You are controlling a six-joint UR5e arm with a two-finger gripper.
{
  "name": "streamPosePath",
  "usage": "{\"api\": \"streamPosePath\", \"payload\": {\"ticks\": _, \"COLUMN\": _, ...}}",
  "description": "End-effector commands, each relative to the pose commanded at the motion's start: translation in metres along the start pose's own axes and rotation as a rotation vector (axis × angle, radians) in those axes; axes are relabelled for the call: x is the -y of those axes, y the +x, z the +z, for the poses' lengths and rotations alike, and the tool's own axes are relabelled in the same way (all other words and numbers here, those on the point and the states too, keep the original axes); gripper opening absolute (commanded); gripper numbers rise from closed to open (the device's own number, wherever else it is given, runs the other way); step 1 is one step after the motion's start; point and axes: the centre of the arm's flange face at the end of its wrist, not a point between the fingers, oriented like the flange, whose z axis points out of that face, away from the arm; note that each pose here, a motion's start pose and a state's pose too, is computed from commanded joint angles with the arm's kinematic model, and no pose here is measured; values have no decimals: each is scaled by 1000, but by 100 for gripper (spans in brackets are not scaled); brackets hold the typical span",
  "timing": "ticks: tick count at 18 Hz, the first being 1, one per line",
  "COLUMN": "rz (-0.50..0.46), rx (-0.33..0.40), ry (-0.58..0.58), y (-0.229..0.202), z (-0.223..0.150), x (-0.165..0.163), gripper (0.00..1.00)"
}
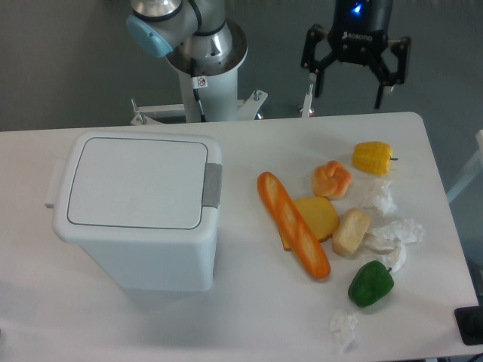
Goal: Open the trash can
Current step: 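Move the open gripper down toward the trash can's grey latch tab, then lower the gripper beside the grey latch tab on the lid edge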
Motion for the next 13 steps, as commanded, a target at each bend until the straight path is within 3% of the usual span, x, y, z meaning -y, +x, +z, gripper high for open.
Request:
{"api": "streamPosePath", "payload": {"ticks": 7, "rz": -187, "rx": -27, "ry": 12, "y": 15, "z": 21, "x": 21, "gripper": 100}}
{"api": "streamPosePath", "payload": {"ticks": 13, "rz": -406, "rx": -90, "ry": 74, "y": 12, "z": 35, "x": 38, "gripper": 100}}
